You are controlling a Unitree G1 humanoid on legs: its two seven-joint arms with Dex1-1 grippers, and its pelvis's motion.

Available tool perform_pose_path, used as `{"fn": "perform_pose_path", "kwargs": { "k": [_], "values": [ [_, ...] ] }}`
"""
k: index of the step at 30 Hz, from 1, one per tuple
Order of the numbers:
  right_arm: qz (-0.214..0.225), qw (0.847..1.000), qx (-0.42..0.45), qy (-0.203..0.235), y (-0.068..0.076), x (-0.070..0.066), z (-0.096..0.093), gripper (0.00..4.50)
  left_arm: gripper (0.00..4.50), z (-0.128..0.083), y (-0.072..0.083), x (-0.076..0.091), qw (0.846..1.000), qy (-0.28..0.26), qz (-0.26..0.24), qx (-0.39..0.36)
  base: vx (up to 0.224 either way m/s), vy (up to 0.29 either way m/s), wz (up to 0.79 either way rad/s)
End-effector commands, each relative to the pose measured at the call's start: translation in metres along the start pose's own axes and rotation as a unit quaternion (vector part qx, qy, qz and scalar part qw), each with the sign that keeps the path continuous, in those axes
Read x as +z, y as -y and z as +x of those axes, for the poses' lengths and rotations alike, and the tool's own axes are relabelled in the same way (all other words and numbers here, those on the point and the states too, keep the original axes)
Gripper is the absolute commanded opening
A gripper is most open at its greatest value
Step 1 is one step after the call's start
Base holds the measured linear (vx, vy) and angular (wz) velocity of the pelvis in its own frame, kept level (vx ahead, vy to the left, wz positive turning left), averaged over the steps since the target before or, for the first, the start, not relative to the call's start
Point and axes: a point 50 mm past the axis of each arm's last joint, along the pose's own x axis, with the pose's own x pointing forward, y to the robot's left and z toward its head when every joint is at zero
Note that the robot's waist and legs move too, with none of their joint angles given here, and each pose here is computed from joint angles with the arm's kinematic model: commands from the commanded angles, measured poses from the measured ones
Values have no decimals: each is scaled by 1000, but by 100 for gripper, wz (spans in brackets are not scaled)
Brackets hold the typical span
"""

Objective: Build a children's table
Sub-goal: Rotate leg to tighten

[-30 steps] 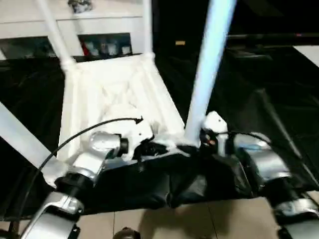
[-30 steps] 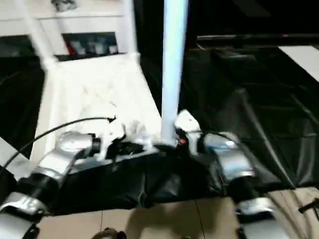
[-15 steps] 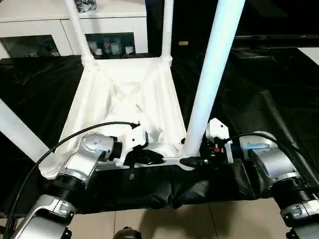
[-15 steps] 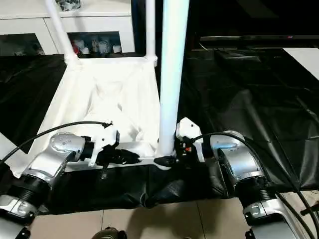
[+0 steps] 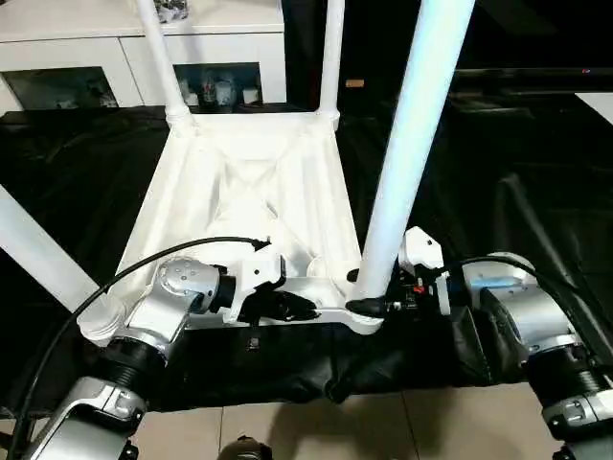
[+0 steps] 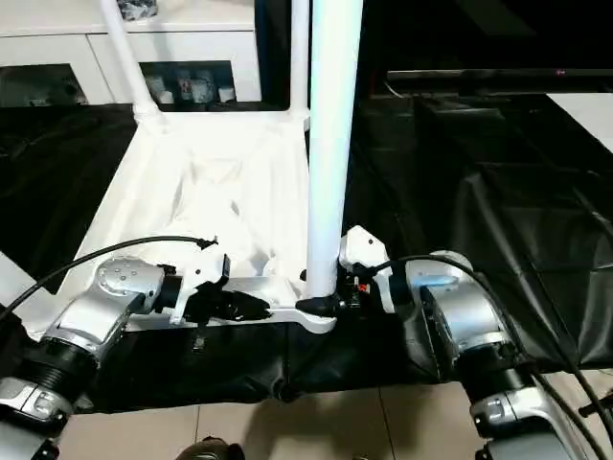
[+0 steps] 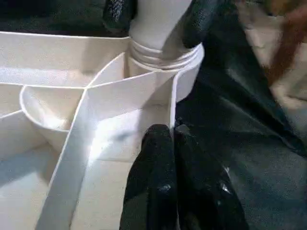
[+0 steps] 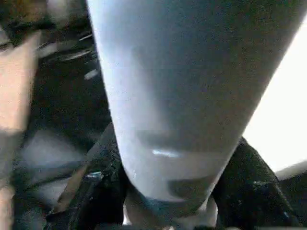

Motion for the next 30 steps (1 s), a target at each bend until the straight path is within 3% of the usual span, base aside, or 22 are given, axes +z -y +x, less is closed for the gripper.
{"fn": "perform_pose_path", "kwargs": {
  "k": [1, 4, 7, 14, 16, 19, 24, 26, 30],
  "values": [
    [26, 999, 38, 5, -16, -7, 27, 199, 0, 7, -14, 21, 997, 34, 9, 71, 0, 0, 0],
    [52, 998, -2, 22, -16, -7, 40, 197, 0, 21, -17, 28, 994, 42, 1, 100, 0, 0, 0],
    [58, 998, 5, 27, -24, -7, 51, 196, 0, 29, -9, 31, 996, 45, 6, 82, 0, 0, 0],
    [82, 994, -74, 17, -17, -10, 62, 196, 0, 32, -13, 27, 991, 23, 3, 131, 0, 0, 0],
    [124, 972, -200, 17, -11, -12, 83, 196, 0, 47, -14, 32, 982, 19, -13, 186, 0, 0, 0],
    [139, 959, -245, 25, -11, -8, 93, 196, 0, 55, -12, 36, 981, 24, -15, 190, 0, 0, 0],
    [116, 964, -236, 52, -11, 1, 94, 196, 0, 56, -11, 40, 985, 30, 6, 172, 0, 0, 0],
    [119, 964, -232, 60, -11, 2, 93, 266, 0, 55, -10, 40, 985, 32, 8, 167, 0, 0, 0],
    [90, 972, -206, 71, -4, 6, 77, 276, 0, 46, -6, 37, 990, 39, 25, 133, 0, 0, 0]
  ]
}}
